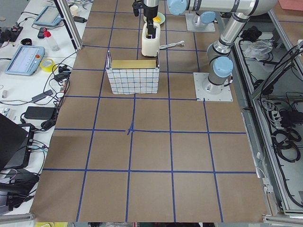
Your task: Press toaster with right arm
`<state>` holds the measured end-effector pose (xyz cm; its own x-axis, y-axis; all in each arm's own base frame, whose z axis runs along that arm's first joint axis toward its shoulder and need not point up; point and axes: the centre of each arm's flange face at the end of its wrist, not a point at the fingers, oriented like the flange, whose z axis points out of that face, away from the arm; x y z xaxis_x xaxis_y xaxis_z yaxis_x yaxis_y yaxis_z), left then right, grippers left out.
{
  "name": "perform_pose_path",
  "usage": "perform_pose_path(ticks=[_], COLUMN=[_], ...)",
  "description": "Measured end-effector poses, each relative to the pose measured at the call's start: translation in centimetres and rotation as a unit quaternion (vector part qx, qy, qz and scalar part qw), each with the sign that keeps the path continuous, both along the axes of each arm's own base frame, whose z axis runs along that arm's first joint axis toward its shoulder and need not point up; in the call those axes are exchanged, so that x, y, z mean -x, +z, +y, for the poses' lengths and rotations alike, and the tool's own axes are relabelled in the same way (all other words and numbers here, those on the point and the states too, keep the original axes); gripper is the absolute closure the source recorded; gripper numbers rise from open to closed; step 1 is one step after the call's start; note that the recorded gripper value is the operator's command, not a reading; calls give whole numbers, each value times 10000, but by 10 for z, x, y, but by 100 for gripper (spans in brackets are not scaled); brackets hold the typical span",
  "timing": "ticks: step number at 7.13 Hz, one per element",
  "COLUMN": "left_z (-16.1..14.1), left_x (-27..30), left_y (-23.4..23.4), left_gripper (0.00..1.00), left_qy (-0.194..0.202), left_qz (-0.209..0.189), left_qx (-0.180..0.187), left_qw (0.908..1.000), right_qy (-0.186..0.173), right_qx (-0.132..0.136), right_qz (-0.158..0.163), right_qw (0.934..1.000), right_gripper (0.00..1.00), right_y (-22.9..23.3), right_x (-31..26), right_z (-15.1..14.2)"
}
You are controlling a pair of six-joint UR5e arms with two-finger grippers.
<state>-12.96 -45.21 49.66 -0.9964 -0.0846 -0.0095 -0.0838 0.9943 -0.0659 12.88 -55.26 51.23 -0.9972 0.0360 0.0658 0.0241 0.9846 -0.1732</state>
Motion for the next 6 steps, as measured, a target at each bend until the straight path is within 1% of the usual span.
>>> perform_pose_path(ticks=[1,3,6], left_z=[0,0,-2], left_x=[0,0,-1], left_y=[0,0,-1], left_gripper=[0,0,0], left_qy=[0,0,2], left_qz=[2,2,4], left_qx=[0,2,-4], left_qw=[10000,10000,10000], right_qy=[2,-4,-5], right_qx=[89,126,42], right_qz=[21,35,19], right_qw=[10000,9999,10000], right_gripper=[0,0,0], right_y=[4,7,5], right_x=[0,2,0], right_z=[1,2,7])
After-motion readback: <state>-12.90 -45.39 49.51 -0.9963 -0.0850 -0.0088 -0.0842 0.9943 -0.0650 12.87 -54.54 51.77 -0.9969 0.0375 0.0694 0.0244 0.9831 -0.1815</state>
